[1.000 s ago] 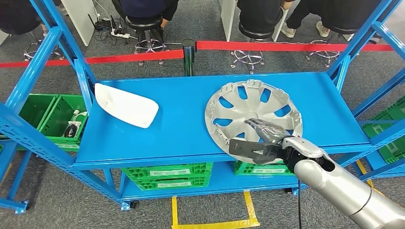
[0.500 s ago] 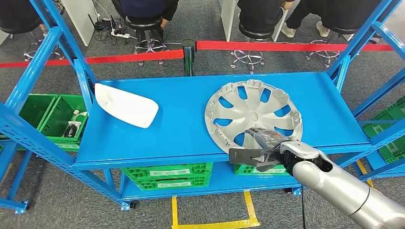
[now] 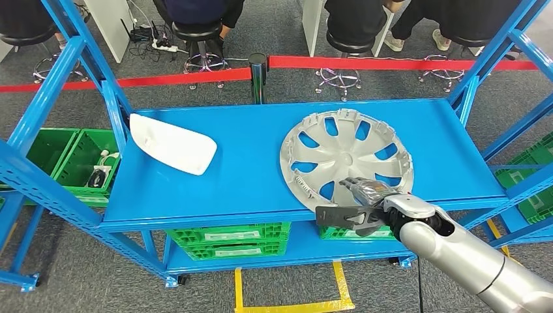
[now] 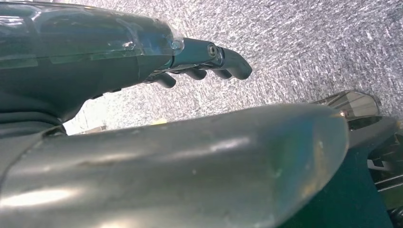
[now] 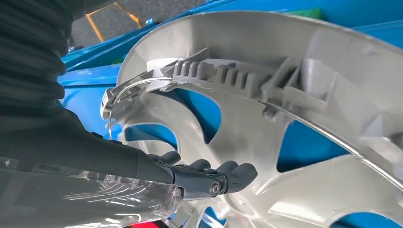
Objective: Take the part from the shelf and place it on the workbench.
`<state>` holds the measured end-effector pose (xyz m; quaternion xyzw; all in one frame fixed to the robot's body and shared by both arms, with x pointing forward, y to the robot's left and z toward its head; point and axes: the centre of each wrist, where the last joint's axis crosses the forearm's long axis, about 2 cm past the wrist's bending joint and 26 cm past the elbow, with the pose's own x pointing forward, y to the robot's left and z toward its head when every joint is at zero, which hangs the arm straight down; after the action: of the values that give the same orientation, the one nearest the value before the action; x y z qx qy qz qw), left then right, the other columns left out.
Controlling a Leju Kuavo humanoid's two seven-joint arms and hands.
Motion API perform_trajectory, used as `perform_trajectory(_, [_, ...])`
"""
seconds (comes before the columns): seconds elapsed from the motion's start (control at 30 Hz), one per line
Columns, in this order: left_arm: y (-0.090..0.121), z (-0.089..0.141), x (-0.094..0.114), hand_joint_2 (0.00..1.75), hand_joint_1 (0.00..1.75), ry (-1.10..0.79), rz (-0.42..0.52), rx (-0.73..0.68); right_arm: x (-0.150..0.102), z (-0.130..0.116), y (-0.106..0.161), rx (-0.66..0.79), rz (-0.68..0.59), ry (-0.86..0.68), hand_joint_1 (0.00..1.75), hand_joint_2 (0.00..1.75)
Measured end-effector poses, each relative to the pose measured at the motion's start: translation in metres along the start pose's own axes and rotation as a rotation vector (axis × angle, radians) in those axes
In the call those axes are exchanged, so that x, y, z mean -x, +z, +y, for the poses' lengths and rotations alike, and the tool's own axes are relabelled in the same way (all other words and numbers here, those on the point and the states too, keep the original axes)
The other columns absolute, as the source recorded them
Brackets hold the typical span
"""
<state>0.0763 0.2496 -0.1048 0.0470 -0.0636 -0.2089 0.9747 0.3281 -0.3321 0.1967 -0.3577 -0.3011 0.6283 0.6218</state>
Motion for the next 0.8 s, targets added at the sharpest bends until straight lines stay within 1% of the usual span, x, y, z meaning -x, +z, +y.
perform_trajectory(0.33, [0.0000, 0.0000, 0.0000, 0.00, 0.00, 0.000, 0.003, -0.002, 0.0042, 0.0042, -0.0037, -0.013, 0.041, 0.046, 0.00, 1.75])
perform_trajectory(0.67, [0.0000, 0.0001, 0.0000, 0.00, 0.00, 0.001, 0.003, -0.003, 0.0061, 0.0063, -0.0053, -0.030, 0.055, 0.047, 0.01, 1.75])
perform_trajectory(0.8, [0.0000, 0.0001, 0.0000, 0.00, 0.00, 0.001, 0.003, -0.003, 0.0062, 0.0067, -0.0059, -0.033, 0.056, 0.042, 1.73, 1.75])
